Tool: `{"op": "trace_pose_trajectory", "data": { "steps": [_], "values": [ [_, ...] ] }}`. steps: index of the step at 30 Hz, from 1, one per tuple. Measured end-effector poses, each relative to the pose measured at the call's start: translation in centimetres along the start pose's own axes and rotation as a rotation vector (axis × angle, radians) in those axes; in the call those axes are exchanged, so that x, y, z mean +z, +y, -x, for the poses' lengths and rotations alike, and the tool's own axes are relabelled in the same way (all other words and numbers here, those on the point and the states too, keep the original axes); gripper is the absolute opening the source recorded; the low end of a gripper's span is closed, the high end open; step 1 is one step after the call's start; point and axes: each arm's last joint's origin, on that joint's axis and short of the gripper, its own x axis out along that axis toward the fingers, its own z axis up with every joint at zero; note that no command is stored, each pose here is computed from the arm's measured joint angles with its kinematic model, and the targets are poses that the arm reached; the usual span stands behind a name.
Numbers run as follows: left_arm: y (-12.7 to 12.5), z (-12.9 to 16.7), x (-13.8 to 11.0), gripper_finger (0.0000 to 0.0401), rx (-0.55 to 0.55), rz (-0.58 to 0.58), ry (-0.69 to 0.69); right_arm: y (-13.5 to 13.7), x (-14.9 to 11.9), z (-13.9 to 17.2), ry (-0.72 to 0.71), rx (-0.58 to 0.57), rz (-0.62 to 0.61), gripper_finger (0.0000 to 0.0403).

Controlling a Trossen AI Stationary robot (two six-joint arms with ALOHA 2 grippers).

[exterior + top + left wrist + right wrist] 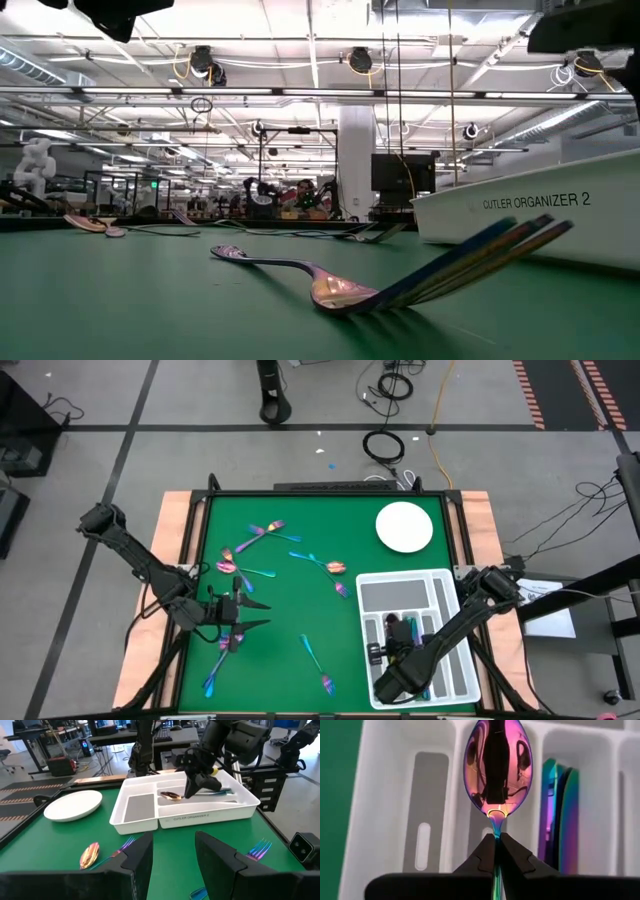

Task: Sort silverware
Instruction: Put the bottom right spoon into the utensil organizer, then put the top right spoon into the utensil organizer

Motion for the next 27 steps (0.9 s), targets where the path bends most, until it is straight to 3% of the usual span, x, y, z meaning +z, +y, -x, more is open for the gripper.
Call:
{"op": "trace_pose_trajectory", "data": {
  "steps": [11,27],
  "values": [
    [0.00,0.00,0.02,0.0148,0.000,0.001,-0.001,0.05,-0.30,-0.71,0.016,0.020,-0.007,0.0003],
    [0.00,0.00,0.02,0.0148,0.001,0.001,-0.001,0.08,-0.41,-0.70,0.042,0.011,-0.002,0.0063]
  ]
}}
